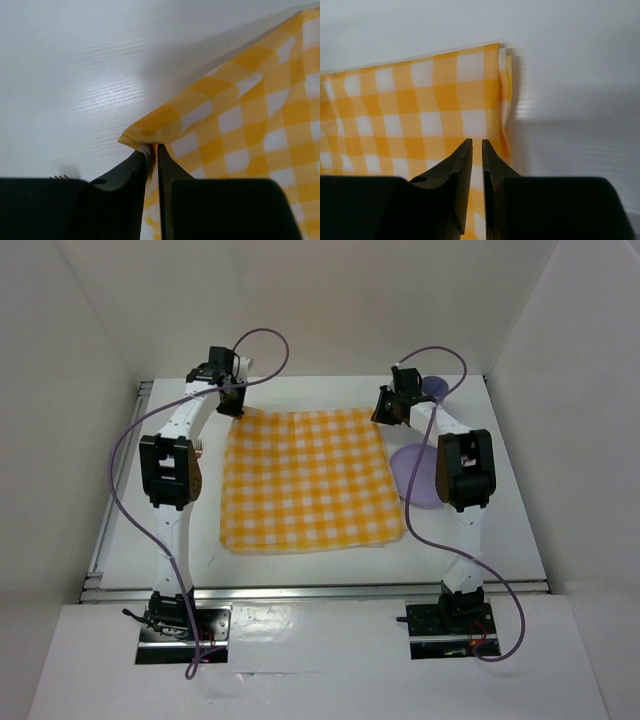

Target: Set the dinner table for one person

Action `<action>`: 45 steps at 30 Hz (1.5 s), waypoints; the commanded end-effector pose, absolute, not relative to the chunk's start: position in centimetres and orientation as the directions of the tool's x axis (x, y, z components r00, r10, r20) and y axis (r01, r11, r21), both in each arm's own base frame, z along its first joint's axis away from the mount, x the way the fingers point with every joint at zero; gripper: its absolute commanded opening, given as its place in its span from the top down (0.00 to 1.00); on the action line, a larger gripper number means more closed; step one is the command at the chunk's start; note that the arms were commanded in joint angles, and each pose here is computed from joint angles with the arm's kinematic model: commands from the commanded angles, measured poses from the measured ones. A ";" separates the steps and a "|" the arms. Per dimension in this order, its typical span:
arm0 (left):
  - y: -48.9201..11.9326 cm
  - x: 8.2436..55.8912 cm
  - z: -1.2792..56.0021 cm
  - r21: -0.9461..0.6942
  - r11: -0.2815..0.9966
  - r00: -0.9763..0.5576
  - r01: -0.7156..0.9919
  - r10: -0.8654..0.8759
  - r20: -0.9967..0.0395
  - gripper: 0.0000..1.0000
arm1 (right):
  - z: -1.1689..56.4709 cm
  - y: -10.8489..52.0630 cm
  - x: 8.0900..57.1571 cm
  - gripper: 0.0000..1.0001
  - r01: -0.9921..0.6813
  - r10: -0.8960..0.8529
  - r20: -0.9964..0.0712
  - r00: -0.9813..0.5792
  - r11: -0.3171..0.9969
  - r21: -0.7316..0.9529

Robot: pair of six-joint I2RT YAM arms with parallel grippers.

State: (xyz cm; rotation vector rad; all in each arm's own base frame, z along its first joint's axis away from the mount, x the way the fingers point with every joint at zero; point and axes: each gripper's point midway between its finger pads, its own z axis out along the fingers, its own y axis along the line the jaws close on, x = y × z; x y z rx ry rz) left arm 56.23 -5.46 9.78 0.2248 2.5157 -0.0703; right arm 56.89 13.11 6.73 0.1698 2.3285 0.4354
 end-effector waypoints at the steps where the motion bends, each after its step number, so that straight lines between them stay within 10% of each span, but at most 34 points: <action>1: -6.4 58.6 11.3 0.101 0.974 -0.731 0.201 0.217 -0.647 0.80 | 11.0 12.9 58.2 0.79 -0.017 0.274 -0.716 -0.642 0.929 0.370; 9: -4.4 56.8 16.6 0.151 0.985 -0.720 0.087 0.166 -0.674 0.65 | 13.8 13.6 54.1 0.70 -0.021 0.259 -0.701 -0.665 0.931 0.364; 11: -2.9 55.9 16.5 0.207 0.978 -0.713 0.027 0.164 -0.681 0.50 | 13.1 14.7 51.2 0.62 -0.049 0.196 -0.694 -0.692 0.947 0.317; 13: -2.3 55.5 17.3 0.272 0.962 -0.698 0.028 0.214 -0.684 0.09 | 13.9 14.8 48.8 0.53 -0.057 0.175 -0.699 -0.694 0.954 0.295; 15: -2.3 55.6 17.2 0.306 0.951 -0.712 0.038 0.241 -0.660 0.07 | 15.3 14.9 47.0 0.49 -0.063 0.177 -0.700 -0.692 0.951 0.303; 21: -7.9 50.1 17.4 0.203 0.949 -0.763 0.242 0.315 -0.565 0.15 | 15.0 10.4 40.3 0.44 0.169 0.275 -0.605 -0.747 0.959 0.227; 28: -11.2 37.1 5.2 0.257 0.864 -0.804 0.432 0.498 -0.325 0.15 | 12.8 4.0 34.1 0.32 0.464 0.619 -0.495 -0.610 0.785 0.410; 45: -10.0 33.6 0.9 0.251 0.859 -0.829 0.447 0.503 -0.244 0.15 | 6.1 -1.1 31.3 0.32 0.745 0.849 -0.358 -0.389 0.518 0.420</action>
